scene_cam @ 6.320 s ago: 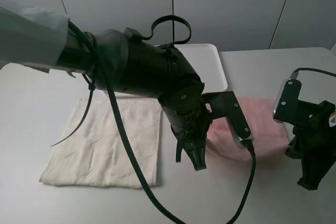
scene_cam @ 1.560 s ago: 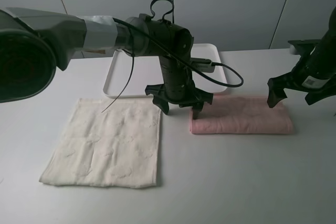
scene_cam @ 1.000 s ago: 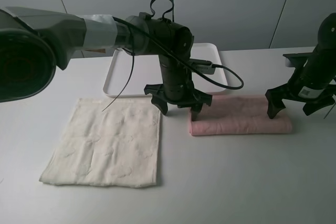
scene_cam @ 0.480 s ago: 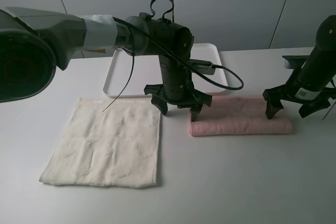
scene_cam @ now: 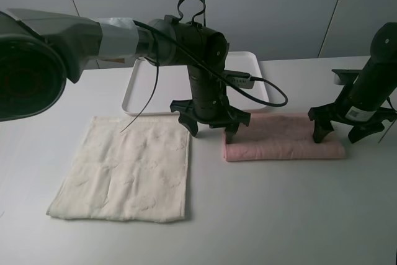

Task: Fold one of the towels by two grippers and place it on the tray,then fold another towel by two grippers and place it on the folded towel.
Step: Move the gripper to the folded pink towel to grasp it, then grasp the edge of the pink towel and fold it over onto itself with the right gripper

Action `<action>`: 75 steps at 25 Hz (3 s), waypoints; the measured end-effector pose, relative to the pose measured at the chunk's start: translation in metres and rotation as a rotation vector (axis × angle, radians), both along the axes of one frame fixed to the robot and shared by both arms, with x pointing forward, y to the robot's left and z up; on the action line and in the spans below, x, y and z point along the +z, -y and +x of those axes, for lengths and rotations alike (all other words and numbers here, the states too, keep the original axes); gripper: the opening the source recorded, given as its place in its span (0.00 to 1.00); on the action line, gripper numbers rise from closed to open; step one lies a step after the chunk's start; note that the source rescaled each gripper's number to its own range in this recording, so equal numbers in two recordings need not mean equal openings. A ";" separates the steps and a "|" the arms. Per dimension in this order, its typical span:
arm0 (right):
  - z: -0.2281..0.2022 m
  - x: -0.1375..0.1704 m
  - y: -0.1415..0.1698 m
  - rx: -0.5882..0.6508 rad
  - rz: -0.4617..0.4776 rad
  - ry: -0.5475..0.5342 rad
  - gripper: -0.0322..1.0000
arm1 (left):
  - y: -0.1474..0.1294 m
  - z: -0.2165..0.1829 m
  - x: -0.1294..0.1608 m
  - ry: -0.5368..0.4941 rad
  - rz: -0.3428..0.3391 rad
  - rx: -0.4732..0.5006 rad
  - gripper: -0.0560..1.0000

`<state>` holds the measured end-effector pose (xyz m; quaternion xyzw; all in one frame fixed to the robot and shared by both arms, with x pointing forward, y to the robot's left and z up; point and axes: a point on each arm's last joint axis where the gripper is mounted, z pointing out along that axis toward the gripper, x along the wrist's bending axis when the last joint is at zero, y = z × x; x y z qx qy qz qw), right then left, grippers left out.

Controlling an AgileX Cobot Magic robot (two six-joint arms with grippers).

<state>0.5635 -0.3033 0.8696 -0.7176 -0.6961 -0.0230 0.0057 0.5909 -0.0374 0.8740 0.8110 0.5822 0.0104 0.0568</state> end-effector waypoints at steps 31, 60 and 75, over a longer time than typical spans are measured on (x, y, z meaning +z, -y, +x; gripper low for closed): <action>-0.007 0.024 -0.006 0.057 0.061 0.045 0.07 | 0.002 0.000 0.000 0.001 -0.016 -0.015 1.00; -0.029 0.051 -0.050 -0.083 0.601 0.067 0.06 | 0.000 0.001 0.000 0.018 0.005 -0.077 1.00; -0.042 0.036 -0.059 -0.207 0.778 0.217 0.06 | -0.012 0.010 0.000 -0.023 -0.011 -0.046 1.00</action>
